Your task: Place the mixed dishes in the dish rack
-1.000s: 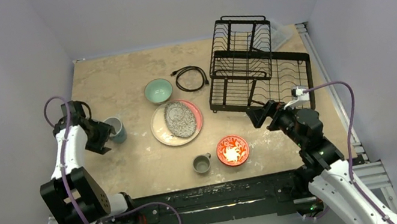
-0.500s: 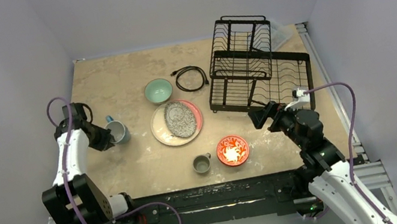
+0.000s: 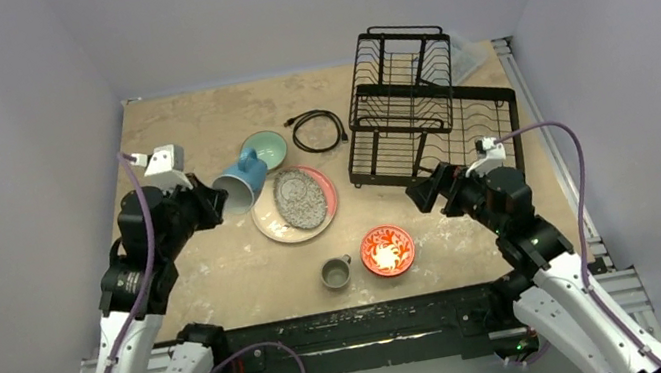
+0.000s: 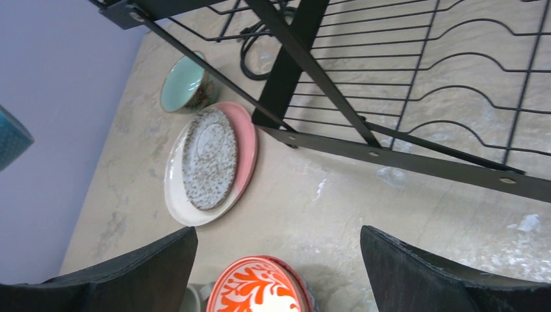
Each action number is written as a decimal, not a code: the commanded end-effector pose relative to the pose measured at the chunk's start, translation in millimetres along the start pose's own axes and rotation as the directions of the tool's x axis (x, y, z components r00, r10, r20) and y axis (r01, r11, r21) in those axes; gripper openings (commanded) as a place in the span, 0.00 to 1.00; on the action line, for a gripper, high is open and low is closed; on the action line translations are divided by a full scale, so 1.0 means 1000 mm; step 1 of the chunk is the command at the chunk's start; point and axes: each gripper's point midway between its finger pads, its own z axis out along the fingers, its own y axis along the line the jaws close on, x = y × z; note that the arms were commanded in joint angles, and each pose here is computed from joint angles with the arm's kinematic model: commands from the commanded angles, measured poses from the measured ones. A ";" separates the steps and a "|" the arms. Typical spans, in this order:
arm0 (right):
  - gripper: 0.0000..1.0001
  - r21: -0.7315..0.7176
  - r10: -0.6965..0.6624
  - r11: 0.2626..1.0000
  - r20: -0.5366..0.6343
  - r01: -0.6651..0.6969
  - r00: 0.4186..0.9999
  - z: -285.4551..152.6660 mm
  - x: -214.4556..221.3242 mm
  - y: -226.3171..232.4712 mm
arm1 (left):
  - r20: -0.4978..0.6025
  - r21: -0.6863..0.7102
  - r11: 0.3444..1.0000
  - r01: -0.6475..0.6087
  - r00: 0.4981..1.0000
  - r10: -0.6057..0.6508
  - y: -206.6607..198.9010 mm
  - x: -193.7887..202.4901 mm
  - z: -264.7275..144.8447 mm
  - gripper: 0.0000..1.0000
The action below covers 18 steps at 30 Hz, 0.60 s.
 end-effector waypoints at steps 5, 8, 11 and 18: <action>0.99 -0.207 0.043 0.976 -0.125 -0.068 0.991 -0.009 -0.007 0.058 | 0.531 0.031 0.881 -0.472 0.754 0.386 -0.062 -0.119 -0.035 0.00; 0.99 -0.276 0.070 0.954 -0.178 -0.118 0.982 -0.011 0.001 0.073 | 0.584 -0.051 0.832 -0.553 0.659 0.474 -0.056 -0.109 -0.024 0.00; 0.99 -0.328 0.102 0.928 -0.234 -0.177 0.967 -0.011 0.011 0.091 | 0.581 -0.039 0.797 -0.603 0.635 0.509 -0.053 -0.081 -0.009 0.00; 0.99 -0.367 0.173 0.885 -0.317 -0.288 0.933 -0.008 0.022 0.163 | 0.513 -0.071 0.718 -0.692 0.592 0.621 -0.050 -0.053 0.006 0.00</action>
